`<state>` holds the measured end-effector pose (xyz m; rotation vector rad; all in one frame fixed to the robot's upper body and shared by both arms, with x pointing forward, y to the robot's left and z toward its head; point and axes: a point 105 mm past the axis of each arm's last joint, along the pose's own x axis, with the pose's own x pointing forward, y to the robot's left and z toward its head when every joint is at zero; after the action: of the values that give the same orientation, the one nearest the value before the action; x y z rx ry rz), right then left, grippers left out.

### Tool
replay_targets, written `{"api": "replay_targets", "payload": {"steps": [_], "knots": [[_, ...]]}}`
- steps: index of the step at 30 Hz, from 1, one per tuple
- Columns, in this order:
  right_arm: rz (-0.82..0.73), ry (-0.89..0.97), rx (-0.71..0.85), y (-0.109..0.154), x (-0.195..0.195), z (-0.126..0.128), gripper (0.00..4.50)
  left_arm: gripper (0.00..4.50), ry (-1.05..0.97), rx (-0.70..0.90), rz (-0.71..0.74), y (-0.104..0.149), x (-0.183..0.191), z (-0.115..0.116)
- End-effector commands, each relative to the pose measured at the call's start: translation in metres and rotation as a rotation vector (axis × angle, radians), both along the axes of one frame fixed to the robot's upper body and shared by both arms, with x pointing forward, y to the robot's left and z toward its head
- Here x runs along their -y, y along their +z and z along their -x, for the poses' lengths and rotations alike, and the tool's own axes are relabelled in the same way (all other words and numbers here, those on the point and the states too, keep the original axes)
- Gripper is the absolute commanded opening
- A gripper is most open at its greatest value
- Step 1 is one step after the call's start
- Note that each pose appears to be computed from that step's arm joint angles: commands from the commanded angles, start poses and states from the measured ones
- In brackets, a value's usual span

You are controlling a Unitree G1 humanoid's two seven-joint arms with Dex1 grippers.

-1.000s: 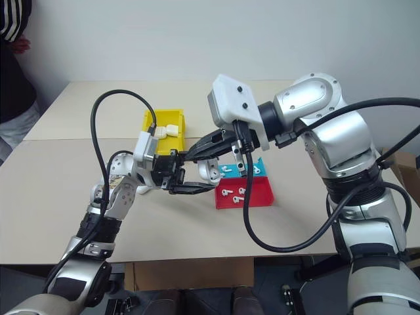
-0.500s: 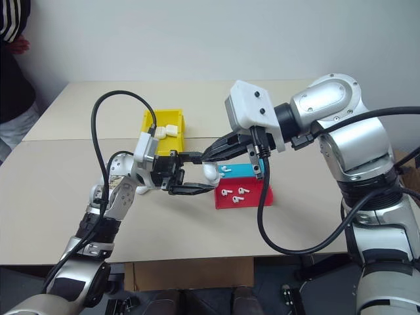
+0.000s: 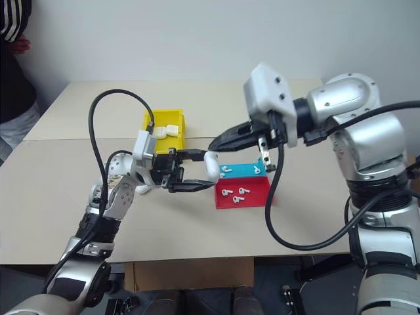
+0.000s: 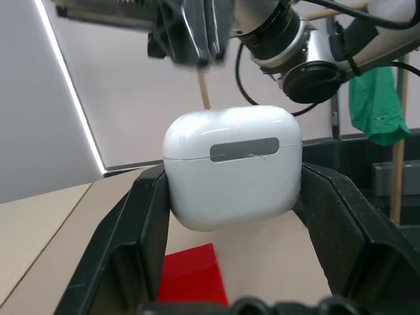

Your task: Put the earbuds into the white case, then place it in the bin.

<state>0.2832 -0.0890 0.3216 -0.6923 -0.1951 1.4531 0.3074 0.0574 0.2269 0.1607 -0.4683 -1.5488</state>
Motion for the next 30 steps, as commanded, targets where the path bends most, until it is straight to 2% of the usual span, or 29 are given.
{"api": "replay_targets", "payload": {"steps": [1, 5, 7, 8, 11, 13, 15, 16, 18, 23, 30], "knots": [[-0.119, -0.144, 0.044, 0.014, 0.021, -0.007, 0.01, 2.75, 0.181, 0.096, 0.072, 0.028, -0.013, -0.010], [-0.183, -0.348, 0.023, -0.008, 0.045, -0.018, 0.01, 2.75, 0.480, 0.170, 0.115, 0.048, -0.027, -0.037], [-0.228, -0.421, -0.013, -0.021, 0.052, -0.019, 0.01, 2.75, 0.683, 0.163, 0.132, 0.057, -0.034, -0.059], [-0.256, -0.457, -0.034, -0.028, 0.054, -0.018, 0.01, 2.75, 0.808, 0.122, 0.127, 0.063, -0.040, -0.076], [-0.298, -0.523, -0.064, -0.040, 0.055, -0.018, 0.01, 2.75, 1.073, 0.035, 0.168, 0.073, -0.055, -0.108], [-0.324, -0.555, -0.091, -0.045, 0.054, -0.018, 0.01, 2.75, 1.208, -0.104, 0.142, 0.070, -0.066, -0.133], [-0.335, -0.575, -0.108, -0.049, 0.053, -0.018, 0.01, 2.75, 1.318, -0.151, 0.141, 0.067, -0.074, -0.146], [-0.341, -0.589, -0.115, -0.050, 0.054, -0.018, 0.01, 2.75, 1.378, -0.136, 0.069, 0.061, -0.077, -0.154], [-0.351, -0.609, -0.130, -0.052, 0.055, -0.018, 0.01, 2.75, 1.420, -0.157, -0.018, 0.049, -0.081, -0.164], [-0.336, -0.637, -0.137, -0.058, 0.057, -0.017, 0.01, 2.75, 1.482, -0.243, -0.119, 0.031, -0.085, -0.176], [-0.333, -0.653, -0.144, -0.062, 0.058, -0.014, 0.01, 2.75, 1.492, -0.329, -0.220, 0.008, -0.090, -0.179]]}}
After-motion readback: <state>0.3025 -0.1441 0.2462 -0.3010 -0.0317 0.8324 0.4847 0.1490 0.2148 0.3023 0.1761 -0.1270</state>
